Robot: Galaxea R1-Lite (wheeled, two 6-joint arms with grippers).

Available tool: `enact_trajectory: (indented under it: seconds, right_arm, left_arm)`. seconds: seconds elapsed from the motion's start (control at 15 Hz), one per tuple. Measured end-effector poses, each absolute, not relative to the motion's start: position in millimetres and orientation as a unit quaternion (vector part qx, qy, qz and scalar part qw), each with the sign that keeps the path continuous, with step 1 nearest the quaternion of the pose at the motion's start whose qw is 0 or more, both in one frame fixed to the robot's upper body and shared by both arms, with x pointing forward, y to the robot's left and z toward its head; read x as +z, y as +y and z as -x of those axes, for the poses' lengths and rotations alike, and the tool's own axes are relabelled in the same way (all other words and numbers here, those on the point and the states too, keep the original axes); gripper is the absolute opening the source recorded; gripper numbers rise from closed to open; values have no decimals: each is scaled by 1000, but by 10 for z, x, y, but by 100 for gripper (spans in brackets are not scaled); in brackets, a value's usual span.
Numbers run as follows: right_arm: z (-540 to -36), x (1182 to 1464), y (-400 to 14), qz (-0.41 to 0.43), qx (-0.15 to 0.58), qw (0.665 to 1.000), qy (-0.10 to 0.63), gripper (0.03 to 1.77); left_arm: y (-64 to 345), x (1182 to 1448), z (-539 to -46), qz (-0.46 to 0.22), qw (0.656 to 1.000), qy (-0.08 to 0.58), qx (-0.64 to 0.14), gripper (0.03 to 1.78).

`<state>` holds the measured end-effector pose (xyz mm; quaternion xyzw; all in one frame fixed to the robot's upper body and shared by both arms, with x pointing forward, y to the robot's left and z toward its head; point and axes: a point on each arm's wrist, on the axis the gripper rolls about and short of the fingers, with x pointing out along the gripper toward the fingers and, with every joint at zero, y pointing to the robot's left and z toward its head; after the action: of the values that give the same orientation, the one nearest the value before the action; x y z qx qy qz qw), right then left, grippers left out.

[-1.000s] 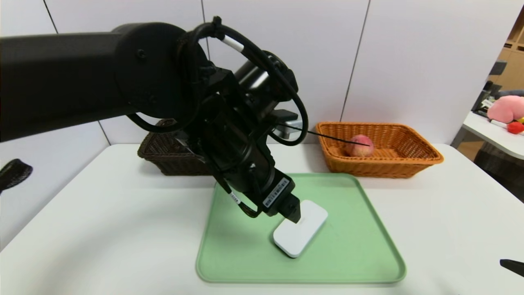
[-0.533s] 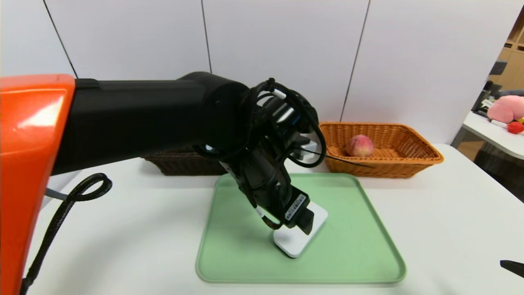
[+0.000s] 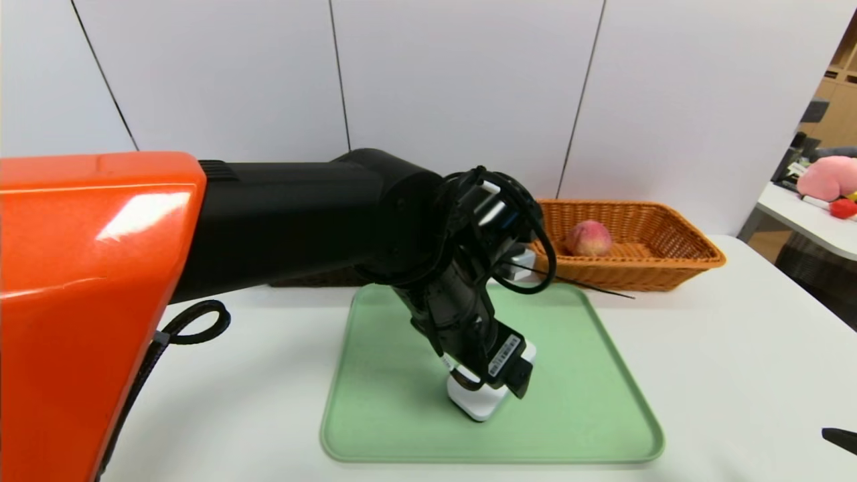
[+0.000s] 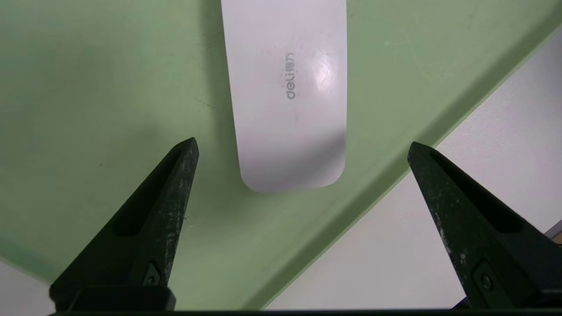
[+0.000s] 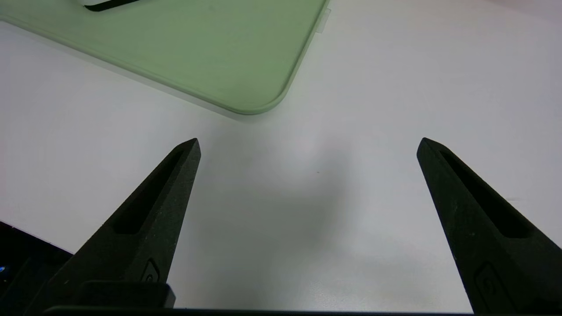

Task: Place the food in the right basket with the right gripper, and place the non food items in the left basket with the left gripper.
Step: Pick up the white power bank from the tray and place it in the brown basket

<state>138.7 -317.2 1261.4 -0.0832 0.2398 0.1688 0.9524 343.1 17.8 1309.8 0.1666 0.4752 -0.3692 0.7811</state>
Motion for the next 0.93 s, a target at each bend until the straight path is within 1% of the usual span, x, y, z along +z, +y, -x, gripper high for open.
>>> enact_trajectory:
  seconds: [0.4, 0.93]
  right_arm:
    - [-1353, 12593, -3187, 83, 169, 953, 236, 170]
    - [-1355, 12625, -3187, 82, 169, 955, 228, 170]
  left_arm:
    - [48, 12957, -3464, -161, 783, 474, -369, 169]
    - [-85, 12653, -3576, -149, 780, 495, -352, 169]
